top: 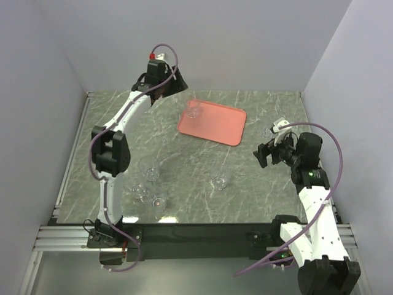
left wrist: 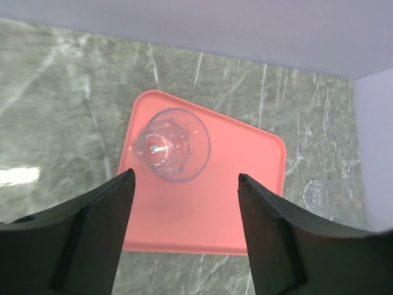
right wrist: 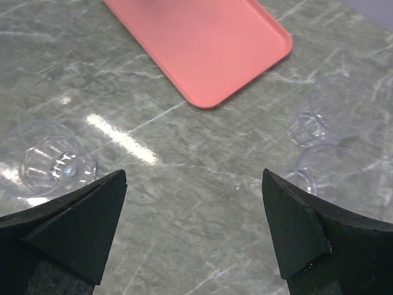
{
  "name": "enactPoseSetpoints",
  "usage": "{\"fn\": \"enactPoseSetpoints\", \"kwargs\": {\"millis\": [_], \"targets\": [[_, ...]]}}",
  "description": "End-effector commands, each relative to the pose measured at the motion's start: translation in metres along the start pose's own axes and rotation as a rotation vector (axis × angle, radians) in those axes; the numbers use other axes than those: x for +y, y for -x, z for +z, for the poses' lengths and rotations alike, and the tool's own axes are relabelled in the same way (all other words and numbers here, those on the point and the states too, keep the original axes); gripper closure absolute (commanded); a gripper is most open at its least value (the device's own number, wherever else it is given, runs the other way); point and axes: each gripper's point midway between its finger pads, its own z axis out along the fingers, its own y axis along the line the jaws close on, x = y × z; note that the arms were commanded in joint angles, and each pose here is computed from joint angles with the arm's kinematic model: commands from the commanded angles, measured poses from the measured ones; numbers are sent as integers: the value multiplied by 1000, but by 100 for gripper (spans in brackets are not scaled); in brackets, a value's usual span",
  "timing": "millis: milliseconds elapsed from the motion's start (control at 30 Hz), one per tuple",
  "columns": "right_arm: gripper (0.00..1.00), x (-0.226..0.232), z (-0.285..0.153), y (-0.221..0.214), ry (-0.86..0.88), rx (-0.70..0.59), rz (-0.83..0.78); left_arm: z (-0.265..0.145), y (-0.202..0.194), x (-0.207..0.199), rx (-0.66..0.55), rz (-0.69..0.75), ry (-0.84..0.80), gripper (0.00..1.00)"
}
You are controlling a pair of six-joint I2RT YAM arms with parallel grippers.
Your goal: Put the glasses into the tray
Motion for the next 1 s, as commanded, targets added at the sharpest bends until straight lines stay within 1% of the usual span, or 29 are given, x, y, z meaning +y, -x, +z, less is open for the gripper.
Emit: {"fn": "enactPoseSetpoints", "kwargs": {"millis": [0,33,67,100,133,167,200,233,267,300,333,367,400,433,467,500,567,600,667,933,967], "targets": [[3,15,1,4,101,-13,16,-52,41,-12,-157,101,5,25],[3,19,4,1,134,-1,30,-60,44,-11,-174,113,10,24],[4,23,5,0,165,5,31,-82,55,-19,-211,128,-1,23],[4,33,4,2,223,6,41,-84,40,-7,-181,138,19,22],[4,35,8,-2,254,24,48,-93,44,-2,-211,156,48,21],[4,38,9,-4,276,36,56,-117,55,-6,-258,167,47,20],[4,44,9,-2,305,49,57,-118,37,10,-233,173,77,18],[4,46,13,-6,323,75,69,-126,35,19,-251,197,107,16],[4,49,14,-7,335,88,63,-148,48,14,-316,208,94,15],[4,52,14,-6,347,100,64,-147,28,32,-284,236,130,14],[4,56,17,-8,361,117,63,-153,25,40,-293,245,149,14],[4,62,19,-8,381,125,57,-169,31,46,-328,247,176,13],[4,65,20,-8,391,132,55,-170,17,62,-308,256,211,12],[4,72,23,-11,411,154,47,-175,13,69,-310,258,224,12],[4,75,25,-12,417,165,50,-190,18,74,-344,253,234,12],[5,77,27,-13,423,178,49,-191,6,86,-337,258,251,11],[6,83,35,-19,427,226,48,-208,7,86,-382,261,250,8],[7,83,38,-18,423,236,44,-210,1,89,-376,272,251,8],[9,90,47,-25,428,288,41,-221,4,85,-395,282,242,8],[18,111,71,-38,446,426,6,-239,11,83,-442,299,253,9],[22,113,74,-38,445,433,6,-241,12,83,-450,299,255,9]]}}
